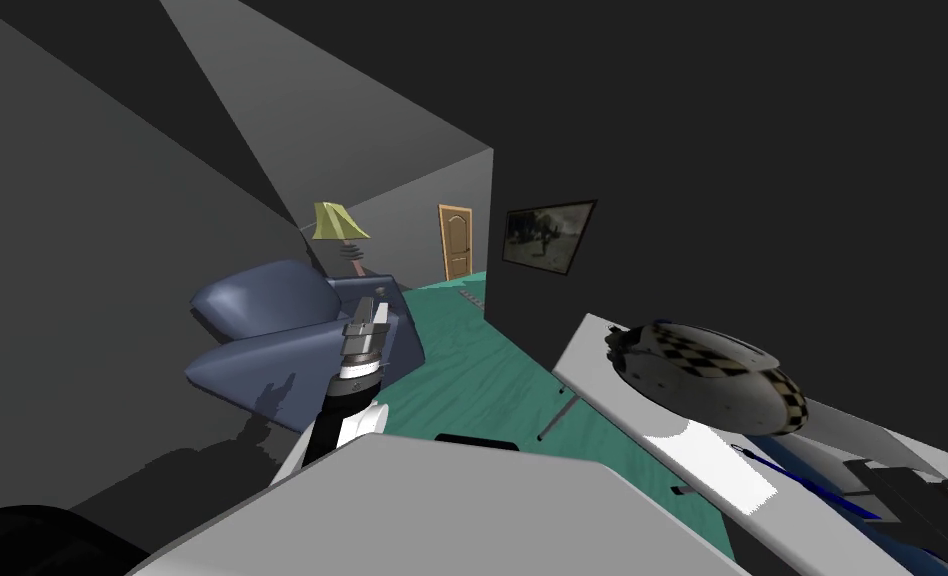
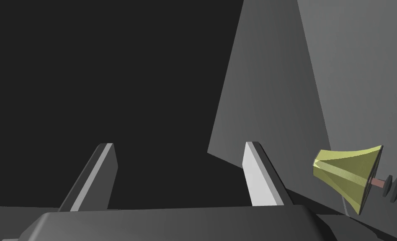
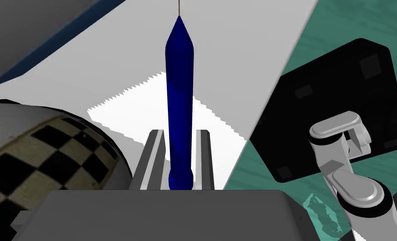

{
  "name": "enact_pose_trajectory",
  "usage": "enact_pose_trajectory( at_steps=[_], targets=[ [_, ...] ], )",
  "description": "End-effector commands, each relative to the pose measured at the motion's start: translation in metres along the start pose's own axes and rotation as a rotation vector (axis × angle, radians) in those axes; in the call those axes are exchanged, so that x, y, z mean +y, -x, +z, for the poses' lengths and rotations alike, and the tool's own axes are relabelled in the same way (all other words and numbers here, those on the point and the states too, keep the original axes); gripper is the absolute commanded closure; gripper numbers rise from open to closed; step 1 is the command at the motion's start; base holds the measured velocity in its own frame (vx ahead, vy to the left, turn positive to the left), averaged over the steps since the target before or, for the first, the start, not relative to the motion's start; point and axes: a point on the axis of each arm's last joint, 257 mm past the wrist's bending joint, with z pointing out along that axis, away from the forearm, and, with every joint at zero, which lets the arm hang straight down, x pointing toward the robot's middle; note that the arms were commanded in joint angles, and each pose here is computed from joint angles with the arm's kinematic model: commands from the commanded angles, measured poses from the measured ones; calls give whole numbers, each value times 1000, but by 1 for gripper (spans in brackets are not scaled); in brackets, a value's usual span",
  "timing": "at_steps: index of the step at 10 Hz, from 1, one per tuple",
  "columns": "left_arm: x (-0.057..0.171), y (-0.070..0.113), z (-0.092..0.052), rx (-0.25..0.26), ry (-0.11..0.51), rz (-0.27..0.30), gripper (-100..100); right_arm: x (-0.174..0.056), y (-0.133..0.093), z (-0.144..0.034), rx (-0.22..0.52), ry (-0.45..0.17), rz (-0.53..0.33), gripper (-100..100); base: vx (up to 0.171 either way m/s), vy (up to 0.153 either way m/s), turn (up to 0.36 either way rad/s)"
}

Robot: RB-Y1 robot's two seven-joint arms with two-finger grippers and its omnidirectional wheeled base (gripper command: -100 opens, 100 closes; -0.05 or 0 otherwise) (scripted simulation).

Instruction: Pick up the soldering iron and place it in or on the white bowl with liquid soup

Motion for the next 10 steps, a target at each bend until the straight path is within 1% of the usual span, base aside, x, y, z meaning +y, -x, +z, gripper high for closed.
enact_pose_trajectory(
  at_steps=[1,3,4,7,8,10],
  targets=[
    [0,0,0,0,0,0,0,-3,3,-10,5,14,-17,100,-136,-131,-83],
    [0,0,0,0,0,0,0,-9,11,-22,-5,21,-28,100,-114,-130,-105],
    [0,0,0,0,0,0,0,-13,17,-29,-18,24,-31,100,-118,-194,-174],
    [0,0,0,0,0,0,0,-22,31,-45,-55,26,-32,100,-57,-202,-134],
    [0,0,0,0,0,0,0,-24,35,-49,-64,27,-33,100,-92,-126,-93],
    [0,0,0,0,0,0,0,-25,38,-52,-74,27,-33,100,-28,-72,-43]
  ],
)
